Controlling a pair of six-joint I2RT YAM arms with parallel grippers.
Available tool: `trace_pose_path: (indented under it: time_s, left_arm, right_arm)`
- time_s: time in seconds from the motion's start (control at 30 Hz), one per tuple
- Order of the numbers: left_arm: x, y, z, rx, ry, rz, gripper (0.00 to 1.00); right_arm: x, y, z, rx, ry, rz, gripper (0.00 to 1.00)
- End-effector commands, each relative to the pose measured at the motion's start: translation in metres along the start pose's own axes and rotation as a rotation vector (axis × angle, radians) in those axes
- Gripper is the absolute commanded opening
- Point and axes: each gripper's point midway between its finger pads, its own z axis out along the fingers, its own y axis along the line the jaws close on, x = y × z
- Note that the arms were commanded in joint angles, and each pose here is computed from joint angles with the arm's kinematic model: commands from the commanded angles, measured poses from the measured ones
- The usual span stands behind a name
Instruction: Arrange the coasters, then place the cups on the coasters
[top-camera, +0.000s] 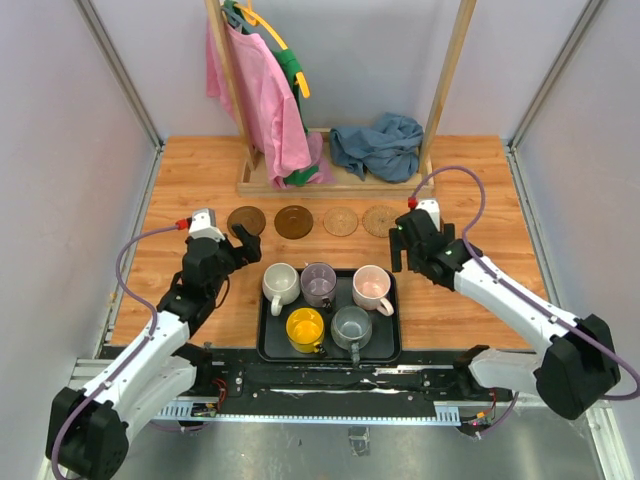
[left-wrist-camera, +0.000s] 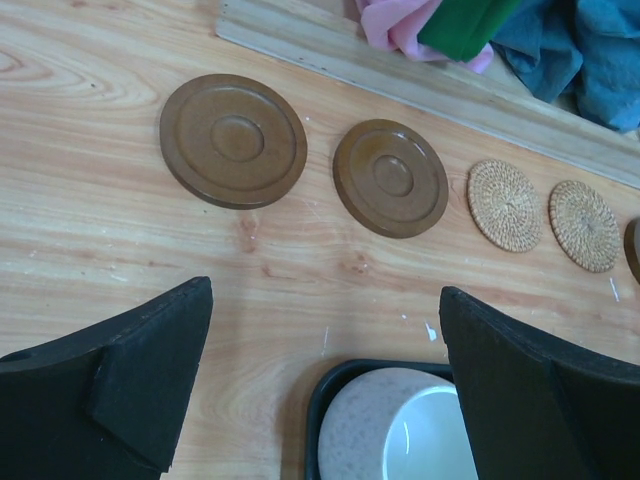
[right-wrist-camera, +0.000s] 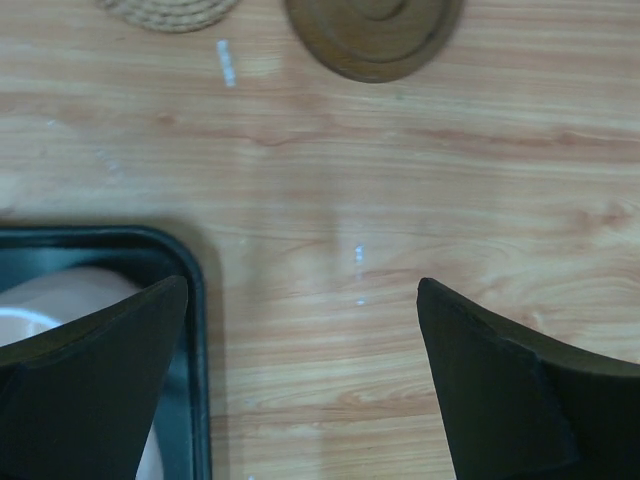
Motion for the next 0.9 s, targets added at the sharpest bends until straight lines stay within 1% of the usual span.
trace_pose_path:
  time_s: [0.0, 0.1, 0.2, 0.3, 0.37, 0.43, 0.57, 0.63, 0.77, 0.87]
  left_arm:
    - [-0.001, 0.004, 0.0, -0.028, -0.017, 0.014, 1.0]
    - [-0.005, 0.004, -0.002, -0.029, -0.031, 0.02, 1.0]
    - [-0.007, 0.005, -0.003, -0.029, -0.042, 0.03, 1.0]
    - [-0.006, 0.007, -0.003, -0.036, -0.041, 0.042, 1.0]
    - [-0.005, 0.005, -0.003, -0.027, -0.037, 0.047, 1.0]
    - [-0.005, 0.003, -0.002, -0.016, -0.034, 0.046, 1.0]
    - [-0.004, 0.003, 0.003, -0.025, -0.029, 0.04, 1.0]
    - [-0.002, 0.004, 0.007, -0.036, -0.018, 0.039, 1.0]
    - [0.004, 0.003, 0.011, -0.036, 0.0, 0.02, 1.0]
    - [0.006, 0.009, 0.012, -0.088, 0.013, -0.011, 1.0]
  right_arm:
    - [-0.008, 0.039, -0.018, -0.136, -0.001, -0.066, 0.99]
    - [-0.001, 0.053, -0.03, -0.207, 0.012, -0.095, 0.97]
    - [0.008, 0.067, -0.047, -0.32, 0.008, -0.116, 0.97]
    - [0.02, 0.078, -0.063, -0.443, 0.006, -0.124, 0.91]
    - [0.033, 0.077, -0.069, -0.488, 0.022, -0.127, 0.89]
    - [0.046, 0.073, -0.074, -0.51, 0.047, -0.133, 0.88]
    - [0.074, 0.064, -0.079, -0.521, 0.103, -0.139, 0.82]
    - [0.083, 0.064, -0.082, -0.544, 0.117, -0.14, 0.8]
    - [0.096, 0.063, -0.084, -0.574, 0.123, -0.141, 0.73]
    - [0.099, 0.066, -0.085, -0.588, 0.123, -0.132, 0.67]
